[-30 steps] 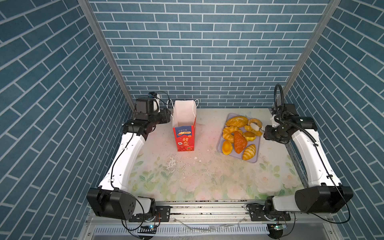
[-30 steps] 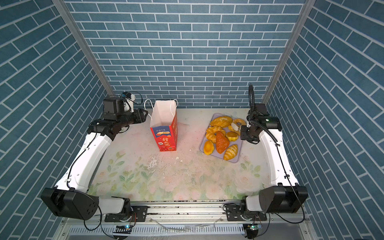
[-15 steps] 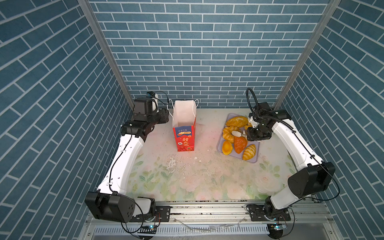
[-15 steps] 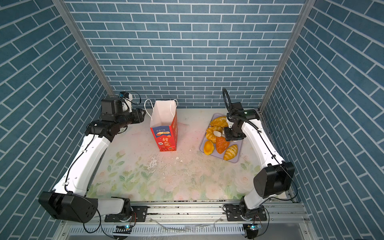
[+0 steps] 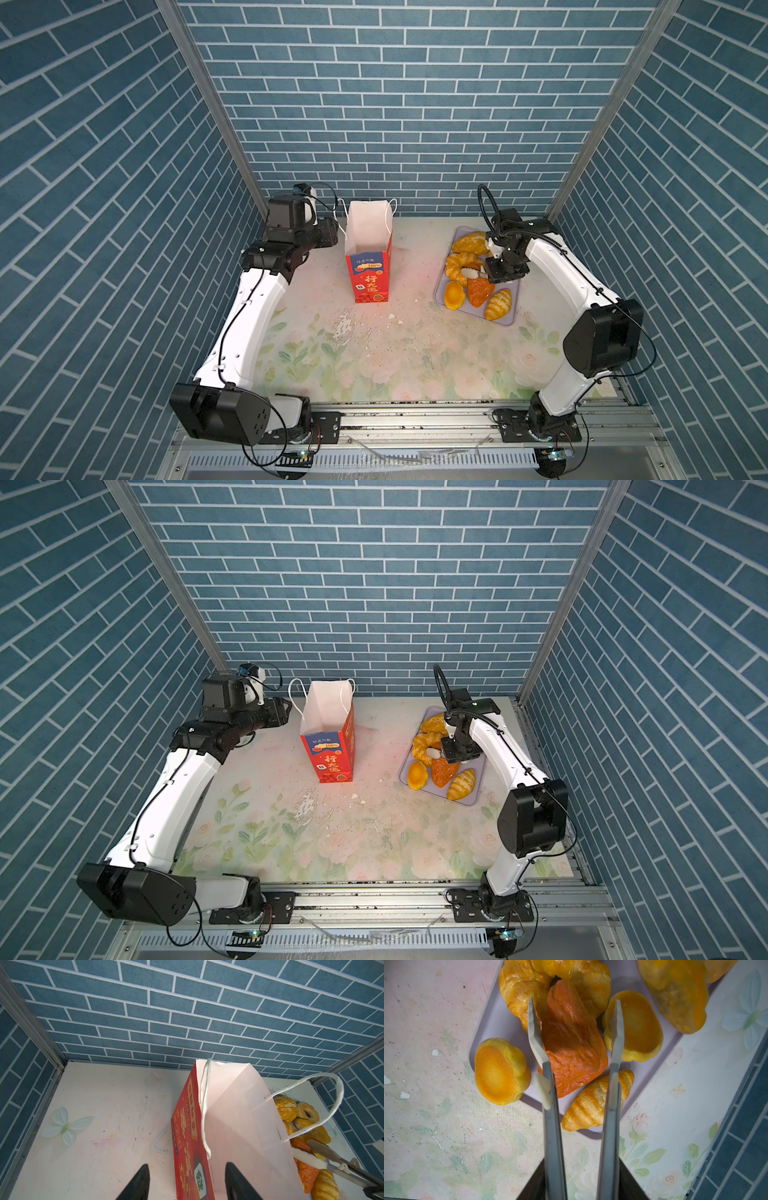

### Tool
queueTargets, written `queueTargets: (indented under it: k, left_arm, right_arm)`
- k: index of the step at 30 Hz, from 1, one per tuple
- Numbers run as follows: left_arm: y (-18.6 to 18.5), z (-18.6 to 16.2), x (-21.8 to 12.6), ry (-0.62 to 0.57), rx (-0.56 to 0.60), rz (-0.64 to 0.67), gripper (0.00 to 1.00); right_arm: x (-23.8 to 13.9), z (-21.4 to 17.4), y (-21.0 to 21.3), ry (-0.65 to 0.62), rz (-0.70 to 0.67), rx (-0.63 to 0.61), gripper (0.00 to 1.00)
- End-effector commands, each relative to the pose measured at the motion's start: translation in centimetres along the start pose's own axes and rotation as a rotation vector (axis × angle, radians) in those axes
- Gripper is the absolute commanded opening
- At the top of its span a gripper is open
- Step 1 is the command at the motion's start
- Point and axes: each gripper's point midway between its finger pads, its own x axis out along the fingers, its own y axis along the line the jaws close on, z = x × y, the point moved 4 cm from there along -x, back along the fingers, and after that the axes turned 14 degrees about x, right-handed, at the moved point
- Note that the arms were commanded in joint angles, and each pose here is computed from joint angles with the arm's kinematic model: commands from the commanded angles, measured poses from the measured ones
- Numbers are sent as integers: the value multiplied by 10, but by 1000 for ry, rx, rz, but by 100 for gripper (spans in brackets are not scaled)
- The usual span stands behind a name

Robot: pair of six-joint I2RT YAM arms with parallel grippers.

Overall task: Place the fake bread into the paper bag
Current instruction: 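Move the tongs with the right gripper over the tray toward the orange bread, then close the tongs on the orange bread and lift it off the tray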

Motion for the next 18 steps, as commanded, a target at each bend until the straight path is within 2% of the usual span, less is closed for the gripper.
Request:
queueTargets:
  k: [1,6,12,18]
  left_arm:
    - [-1,1,-6,-1,5,-12,60]
    - [-2,1,-6,3,2,-20,60]
    - [-2,1,-7,1,0,-21,60]
    - [-4,3,-10,-11,0,-27,60]
  right_arm:
    - [2,0,3,1,4,-42,44]
    - [-4,0,4,-20,12,-48,35]
    - [-16,-3,3,-46,6,-49,30]
    - [-44,-6,-1,-120,4,-38,24]
